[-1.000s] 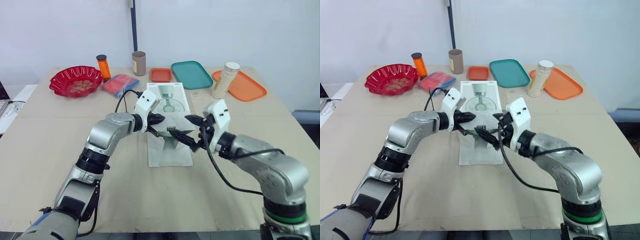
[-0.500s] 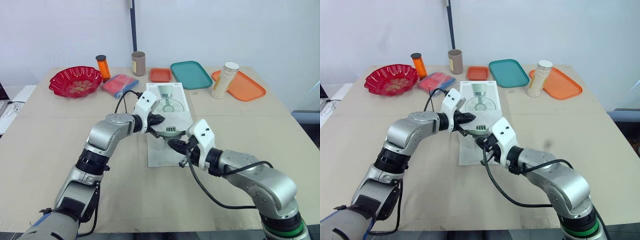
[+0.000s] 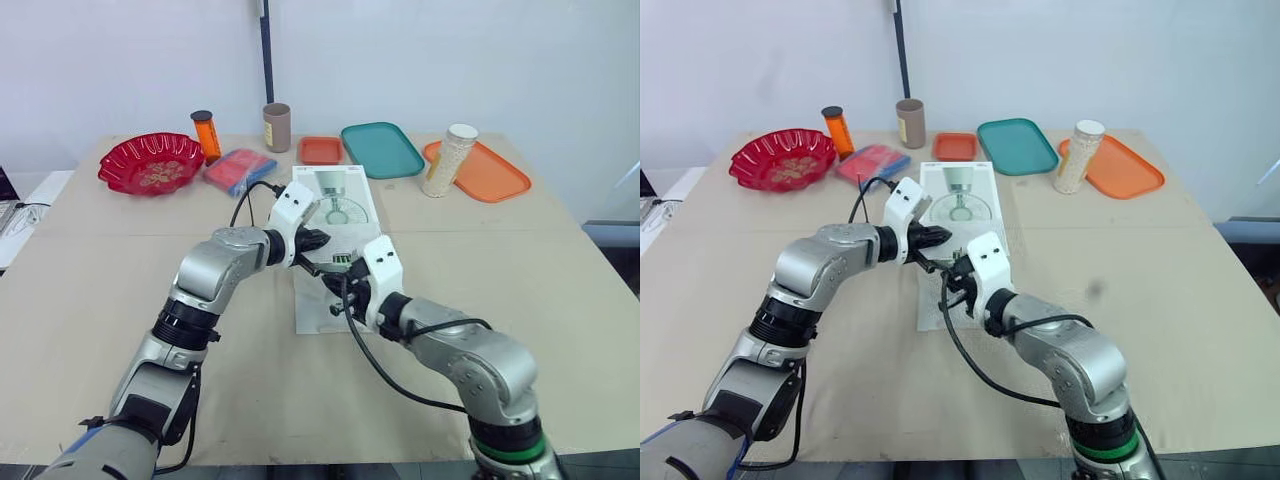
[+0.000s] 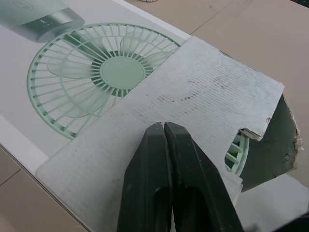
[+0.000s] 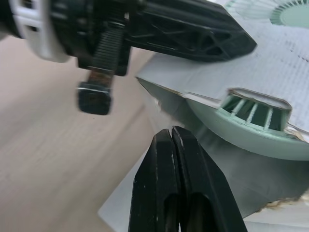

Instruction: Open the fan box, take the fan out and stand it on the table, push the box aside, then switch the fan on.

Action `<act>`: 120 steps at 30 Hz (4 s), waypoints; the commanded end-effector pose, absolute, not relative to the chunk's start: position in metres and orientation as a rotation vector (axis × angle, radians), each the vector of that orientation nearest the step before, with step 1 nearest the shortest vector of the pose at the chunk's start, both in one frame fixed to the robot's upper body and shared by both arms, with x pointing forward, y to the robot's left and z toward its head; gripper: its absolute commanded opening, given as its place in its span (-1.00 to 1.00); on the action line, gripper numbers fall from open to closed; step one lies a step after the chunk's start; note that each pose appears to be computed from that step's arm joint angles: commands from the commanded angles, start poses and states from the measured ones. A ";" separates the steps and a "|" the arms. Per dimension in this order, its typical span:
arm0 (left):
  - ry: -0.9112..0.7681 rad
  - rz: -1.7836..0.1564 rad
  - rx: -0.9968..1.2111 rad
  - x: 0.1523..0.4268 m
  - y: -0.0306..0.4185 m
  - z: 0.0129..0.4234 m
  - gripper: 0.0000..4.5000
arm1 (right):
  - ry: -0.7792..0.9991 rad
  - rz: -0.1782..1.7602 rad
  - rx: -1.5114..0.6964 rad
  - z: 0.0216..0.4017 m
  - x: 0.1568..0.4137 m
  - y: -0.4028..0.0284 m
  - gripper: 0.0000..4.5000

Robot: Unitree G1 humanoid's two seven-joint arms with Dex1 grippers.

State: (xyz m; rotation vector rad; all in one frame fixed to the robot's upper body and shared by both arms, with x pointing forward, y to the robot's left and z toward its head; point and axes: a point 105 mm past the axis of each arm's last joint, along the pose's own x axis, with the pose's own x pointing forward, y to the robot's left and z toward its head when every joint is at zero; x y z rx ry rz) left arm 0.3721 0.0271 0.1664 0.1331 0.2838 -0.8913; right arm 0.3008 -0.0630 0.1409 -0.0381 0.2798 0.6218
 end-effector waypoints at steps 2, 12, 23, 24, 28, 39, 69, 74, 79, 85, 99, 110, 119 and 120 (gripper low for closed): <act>0.313 -0.881 0.138 0.373 0.029 0.160 -0.95 | 0.247 0.564 -0.043 0.149 0.307 -0.071 -1.00; 0.307 -0.881 0.136 0.373 0.029 0.161 -0.95 | 0.315 0.479 -0.083 0.135 0.305 -0.088 -1.00; 0.300 -0.897 0.130 0.372 0.024 0.161 -0.95 | 0.346 0.365 -0.125 0.135 0.286 -0.122 -1.00; 0.300 -0.898 0.129 0.372 0.024 0.161 -0.95 | 0.347 0.350 -0.130 0.135 0.285 -0.125 -1.00; 0.299 -0.902 0.127 0.372 0.022 0.161 -0.95 | 0.353 0.294 -0.139 0.135 0.283 -0.138 -1.00; 0.294 -0.888 0.130 0.374 0.027 0.161 -0.95 | 0.359 0.212 -0.178 0.127 0.300 -0.163 -1.00; 0.290 -0.819 0.123 0.372 0.043 0.162 -0.95 | 0.131 0.377 -0.269 0.158 0.336 -0.140 -1.00; 0.288 -0.826 0.117 0.373 0.040 0.164 -0.95 | 0.058 0.422 -0.307 0.188 0.317 -0.136 -1.00; 0.270 -0.828 0.091 0.374 0.038 0.170 -0.95 | -0.027 0.495 -0.281 0.210 0.317 -0.112 -1.00; 0.185 -0.803 0.044 0.373 0.043 0.197 -0.95 | 0.032 0.500 -0.217 0.191 0.339 -0.105 -1.00; 0.164 -0.823 0.086 0.335 0.054 0.224 -0.95 | 0.160 0.526 -0.157 0.156 0.353 -0.099 -1.00; 0.293 -0.861 0.113 0.315 0.039 0.182 -0.95 | 0.176 0.544 -0.155 0.152 0.351 -0.087 -1.00; 0.272 -0.913 0.199 0.313 0.021 0.170 -0.95 | 0.182 0.550 -0.161 0.149 0.350 -0.082 -1.00; 0.273 -0.909 0.210 0.314 0.021 0.168 -0.95 | 0.182 0.549 -0.161 0.148 0.350 -0.082 -1.00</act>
